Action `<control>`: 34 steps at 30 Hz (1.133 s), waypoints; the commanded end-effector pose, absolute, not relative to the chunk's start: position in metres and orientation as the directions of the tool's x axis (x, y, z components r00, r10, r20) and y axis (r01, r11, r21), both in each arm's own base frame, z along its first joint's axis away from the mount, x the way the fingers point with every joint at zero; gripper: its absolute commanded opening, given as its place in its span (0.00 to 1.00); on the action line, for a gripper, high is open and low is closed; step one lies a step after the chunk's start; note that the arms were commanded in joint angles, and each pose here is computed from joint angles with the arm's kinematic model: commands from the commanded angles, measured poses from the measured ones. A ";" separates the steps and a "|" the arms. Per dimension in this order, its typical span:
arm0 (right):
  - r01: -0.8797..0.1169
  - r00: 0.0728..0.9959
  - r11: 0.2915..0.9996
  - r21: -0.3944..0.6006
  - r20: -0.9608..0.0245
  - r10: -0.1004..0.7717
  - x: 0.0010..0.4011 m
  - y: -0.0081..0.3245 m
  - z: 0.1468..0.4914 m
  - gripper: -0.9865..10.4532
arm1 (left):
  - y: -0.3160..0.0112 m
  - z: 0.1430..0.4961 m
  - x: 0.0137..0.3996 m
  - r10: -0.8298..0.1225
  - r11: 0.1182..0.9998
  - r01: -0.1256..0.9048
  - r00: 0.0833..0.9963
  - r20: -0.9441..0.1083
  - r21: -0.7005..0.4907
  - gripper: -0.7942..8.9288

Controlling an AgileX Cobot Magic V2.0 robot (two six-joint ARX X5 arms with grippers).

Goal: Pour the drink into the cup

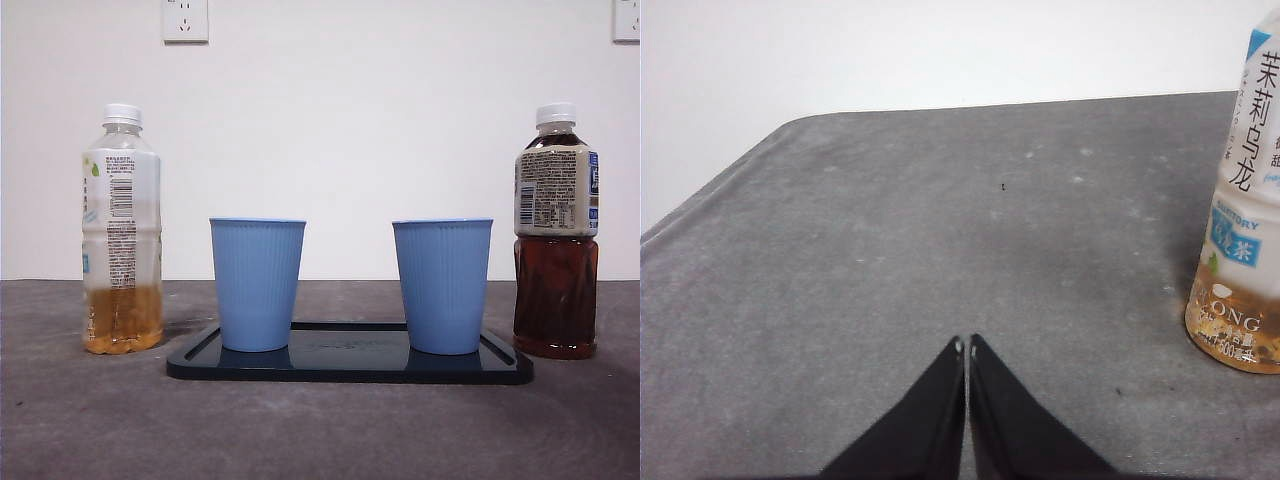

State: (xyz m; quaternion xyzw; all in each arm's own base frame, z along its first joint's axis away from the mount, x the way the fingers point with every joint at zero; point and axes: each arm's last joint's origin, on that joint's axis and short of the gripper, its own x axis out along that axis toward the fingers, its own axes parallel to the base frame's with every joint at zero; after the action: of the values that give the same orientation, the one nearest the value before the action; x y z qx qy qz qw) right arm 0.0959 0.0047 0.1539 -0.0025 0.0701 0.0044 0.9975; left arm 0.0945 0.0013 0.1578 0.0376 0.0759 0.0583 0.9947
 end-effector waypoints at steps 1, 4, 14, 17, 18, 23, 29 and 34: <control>-0.007 0.988 1.000 -0.010 -0.157 0.006 0.096 0.005 0.151 0.09 | 0.001 0.151 0.095 0.124 0.990 -0.111 0.977 -0.172 0.085 0.09; -0.007 0.989 1.000 -0.010 -0.149 0.006 0.096 0.005 0.152 0.09 | 0.001 0.151 0.095 0.124 0.990 -0.111 0.977 -0.172 0.085 0.09; -0.007 0.989 1.000 -0.009 -0.147 0.006 0.096 0.005 0.152 0.09 | 0.001 0.151 0.095 0.124 0.990 -0.111 0.977 -0.172 0.085 0.09; -0.007 0.989 1.000 -0.009 -0.147 0.006 0.096 0.005 0.152 0.09 | 0.001 0.151 0.095 0.124 0.990 -0.111 0.977 -0.172 0.085 0.09; -0.007 0.989 1.000 -0.009 -0.147 0.006 0.096 0.005 0.152 0.09 | 0.001 0.151 0.095 0.124 0.990 -0.111 0.977 -0.172 0.085 0.09; -0.007 0.989 1.000 -0.010 -0.148 0.006 0.096 0.005 0.152 0.09 | 0.001 0.151 0.095 0.124 0.990 -0.111 0.977 -0.172 0.085 0.09; -0.007 0.989 1.000 -0.010 -0.148 0.006 0.096 0.005 0.152 0.09 | 0.001 0.151 0.095 0.124 0.990 -0.111 0.977 -0.172 0.085 0.09; -0.007 0.989 1.000 -0.010 -0.148 0.006 0.096 0.005 0.152 0.09 | 0.001 0.151 0.095 0.124 0.990 -0.111 0.977 -0.172 0.085 0.09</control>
State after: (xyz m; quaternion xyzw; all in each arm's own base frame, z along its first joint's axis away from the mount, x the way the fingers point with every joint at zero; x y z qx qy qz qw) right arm 0.0958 0.0047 0.1531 -0.0028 0.0745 0.0044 0.9972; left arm 0.0945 0.0013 0.1577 0.0376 0.0759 0.0583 0.9947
